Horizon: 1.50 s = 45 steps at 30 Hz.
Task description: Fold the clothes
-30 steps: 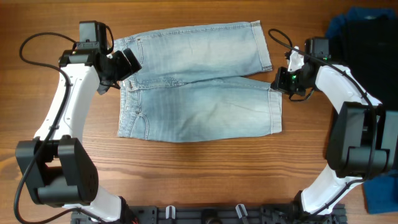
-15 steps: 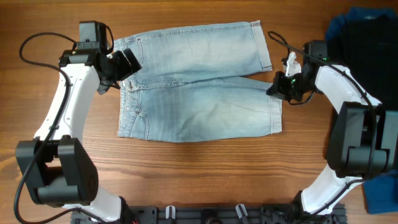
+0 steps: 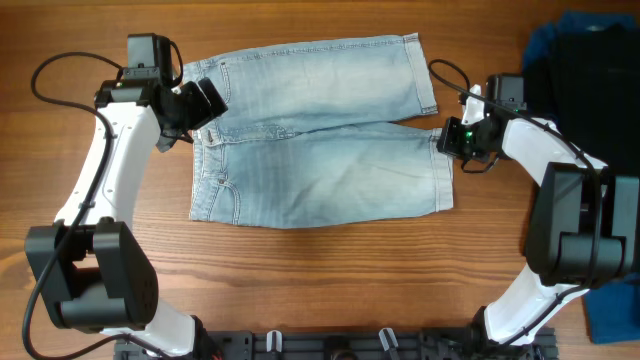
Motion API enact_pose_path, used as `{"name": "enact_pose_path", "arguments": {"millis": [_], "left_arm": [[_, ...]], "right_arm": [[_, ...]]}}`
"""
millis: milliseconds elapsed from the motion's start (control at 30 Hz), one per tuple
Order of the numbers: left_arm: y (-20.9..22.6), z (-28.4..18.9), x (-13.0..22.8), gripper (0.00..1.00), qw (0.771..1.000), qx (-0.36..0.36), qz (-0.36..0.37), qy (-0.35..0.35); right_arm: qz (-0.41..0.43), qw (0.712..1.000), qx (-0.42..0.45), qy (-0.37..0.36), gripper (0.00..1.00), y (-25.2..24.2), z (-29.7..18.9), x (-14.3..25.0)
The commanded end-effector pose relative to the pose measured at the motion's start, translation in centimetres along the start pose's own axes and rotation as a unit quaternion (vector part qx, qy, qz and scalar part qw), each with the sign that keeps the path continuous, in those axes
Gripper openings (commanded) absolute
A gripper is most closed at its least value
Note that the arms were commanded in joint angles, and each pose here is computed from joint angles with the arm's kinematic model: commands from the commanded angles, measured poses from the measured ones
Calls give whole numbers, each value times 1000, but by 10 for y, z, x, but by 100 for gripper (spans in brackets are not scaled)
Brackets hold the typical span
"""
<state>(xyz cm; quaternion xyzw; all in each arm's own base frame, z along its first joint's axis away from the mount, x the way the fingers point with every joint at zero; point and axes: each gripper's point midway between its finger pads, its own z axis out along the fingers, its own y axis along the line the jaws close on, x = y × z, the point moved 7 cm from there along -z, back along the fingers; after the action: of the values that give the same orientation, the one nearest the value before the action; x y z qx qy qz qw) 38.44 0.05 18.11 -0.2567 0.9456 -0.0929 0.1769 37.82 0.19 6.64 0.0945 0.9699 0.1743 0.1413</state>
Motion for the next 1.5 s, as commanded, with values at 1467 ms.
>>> {"name": "enact_pose_path", "arguments": {"millis": [1467], "left_arm": [[2, 0, -2, 100, 1000, -5, 0, -3]], "right_arm": [[-126, 987, 28, -93, 4, 32, 34, -57]]}}
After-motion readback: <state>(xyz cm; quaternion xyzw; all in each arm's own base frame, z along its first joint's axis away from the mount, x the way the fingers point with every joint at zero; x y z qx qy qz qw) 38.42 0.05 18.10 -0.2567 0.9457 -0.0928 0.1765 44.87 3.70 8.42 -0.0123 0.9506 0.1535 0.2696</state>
